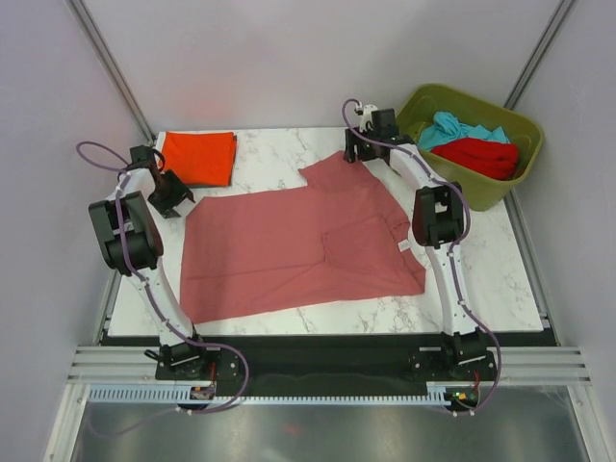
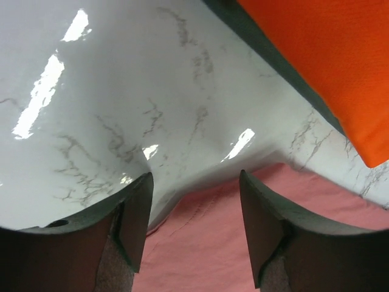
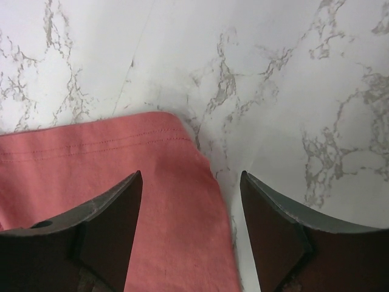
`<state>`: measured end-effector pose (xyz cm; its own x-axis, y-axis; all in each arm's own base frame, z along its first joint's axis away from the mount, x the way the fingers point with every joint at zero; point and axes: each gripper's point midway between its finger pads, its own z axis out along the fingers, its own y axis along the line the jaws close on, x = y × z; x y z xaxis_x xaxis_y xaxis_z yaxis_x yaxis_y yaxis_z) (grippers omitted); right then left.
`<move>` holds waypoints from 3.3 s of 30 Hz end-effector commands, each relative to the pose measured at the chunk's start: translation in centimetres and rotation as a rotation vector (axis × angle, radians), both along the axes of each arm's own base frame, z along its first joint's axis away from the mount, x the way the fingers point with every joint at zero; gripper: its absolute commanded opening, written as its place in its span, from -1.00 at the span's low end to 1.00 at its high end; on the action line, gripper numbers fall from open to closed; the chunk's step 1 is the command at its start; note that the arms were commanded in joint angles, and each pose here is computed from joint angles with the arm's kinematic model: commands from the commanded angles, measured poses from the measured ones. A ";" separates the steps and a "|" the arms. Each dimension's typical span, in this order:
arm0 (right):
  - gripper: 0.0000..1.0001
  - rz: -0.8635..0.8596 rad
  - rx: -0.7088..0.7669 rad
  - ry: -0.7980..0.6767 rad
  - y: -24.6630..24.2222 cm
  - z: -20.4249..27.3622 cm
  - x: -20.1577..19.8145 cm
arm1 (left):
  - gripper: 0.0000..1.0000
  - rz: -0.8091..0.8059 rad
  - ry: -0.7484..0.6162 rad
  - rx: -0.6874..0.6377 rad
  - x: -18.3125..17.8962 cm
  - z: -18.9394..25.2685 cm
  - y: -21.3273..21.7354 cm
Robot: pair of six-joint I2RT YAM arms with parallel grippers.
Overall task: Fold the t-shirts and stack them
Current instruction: Fold the tshirt
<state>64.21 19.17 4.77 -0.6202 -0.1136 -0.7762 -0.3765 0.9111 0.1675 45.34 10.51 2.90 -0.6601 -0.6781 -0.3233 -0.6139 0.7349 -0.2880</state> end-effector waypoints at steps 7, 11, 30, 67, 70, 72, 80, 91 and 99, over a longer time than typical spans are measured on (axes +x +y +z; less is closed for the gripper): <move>-0.39 0.053 0.097 -0.069 2.3 0.9 1.3 | -0.31 -0.133 -0.063 -0.005 3.0 0.6 -2.0; -1.00 0.017 0.091 -0.108 1.7 2.2 2.0 | -0.95 -0.143 -0.075 0.001 3.3 1.4 -1.8; -1.00 0.138 0.189 -0.261 4.1 11.4 -0.9 | -0.23 -0.064 -0.020 0.196 0.7 3.0 -0.5; -1.00 -0.005 0.025 -0.288 -1.6 12.8 -12.0 | -0.96 -0.062 0.018 0.327 -4.5 5.0 -2.1; -1.00 -0.024 0.016 -0.291 -2.3 13.0 -13.3 | -0.95 -0.048 0.022 0.347 -5.4 5.3 -1.8; -1.00 -0.050 0.013 -0.304 -2.9 13.8 -13.9 | -0.95 -0.044 0.017 0.355 -6.0 5.7 -1.8; -1.00 -0.107 0.047 -0.253 -4.0 13.2 -17.4 | -0.96 -0.056 0.017 0.324 -8.0 5.9 -2.7; -1.00 -0.215 0.057 -0.173 -6.4 11.7 -22.3 | -0.96 -0.087 -0.015 0.189 -10.7 6.0 -5.7; -1.00 -0.233 0.032 -0.115 -7.5 10.3 -25.8 | -0.95 -0.060 0.033 0.226 -13.4 5.3 -5.2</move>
